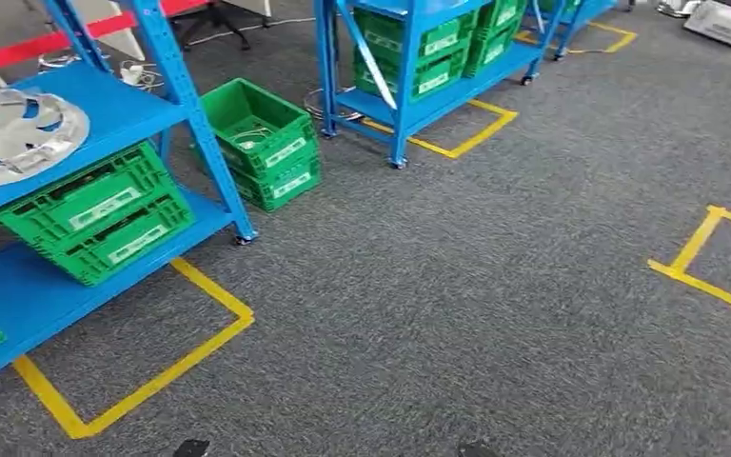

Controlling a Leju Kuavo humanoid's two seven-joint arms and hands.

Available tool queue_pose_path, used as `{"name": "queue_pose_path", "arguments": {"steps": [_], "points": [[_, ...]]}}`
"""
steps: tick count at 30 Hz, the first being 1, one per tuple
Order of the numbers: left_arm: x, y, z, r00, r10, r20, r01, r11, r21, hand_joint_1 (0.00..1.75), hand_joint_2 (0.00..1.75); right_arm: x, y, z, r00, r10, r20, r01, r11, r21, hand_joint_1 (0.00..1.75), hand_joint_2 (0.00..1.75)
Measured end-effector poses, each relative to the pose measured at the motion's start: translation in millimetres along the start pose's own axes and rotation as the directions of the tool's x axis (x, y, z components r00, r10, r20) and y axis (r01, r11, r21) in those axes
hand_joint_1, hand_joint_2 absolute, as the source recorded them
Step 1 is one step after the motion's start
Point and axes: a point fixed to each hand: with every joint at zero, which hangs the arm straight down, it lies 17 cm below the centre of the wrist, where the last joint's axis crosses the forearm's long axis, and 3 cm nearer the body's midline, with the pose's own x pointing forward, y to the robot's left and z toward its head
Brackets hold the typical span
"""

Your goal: Take the parts from the cabinet and place them on the table.

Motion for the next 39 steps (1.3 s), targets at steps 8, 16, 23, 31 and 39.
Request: {"name": "queue_pose_path", "arguments": {"steps": [8,16,23,31,39], "points": [[-2.0,-1.1,0.1,1.0,0.0,-0.002,0.0,1.0,-0.002,0.0,0.0,-1.8,0.5,0.3,1.0,-0.001,-0.005,0.001,1.0,0.001,0.0,0.0],[-1.8,-1.7,0.2,1.0,0.0,-0.001,0.0,1.0,-0.004,0.0,0.0,-4.8,2.4,1.1,1.0,0.0,-0.009,0.001,1.0,0.004,0.0,0.0],[3.0,-1.6,0.6,1.0,-0.003,0.007,0.003,1.0,-0.003,0.0,0.0,-1.6,1.6,0.5,1.0,0.003,-0.005,-0.003,1.0,0.003,0.0,0.0],[1.2,-2.8,0.8,1.0,-0.01,0.006,0.01,1.0,-0.003,0.0,0.0,-4.0,2.2,0.8,1.0,0.008,-0.011,-0.008,1.0,0.005,0.0,0.0],[-1.0,-1.0,0.0,1.0,-0.017,0.006,0.017,1.0,-0.003,0.0,0.0,-2.1,1.3,0.3,1.0,0.012,-0.01,-0.012,1.0,0.003,0.0,0.0]]}}
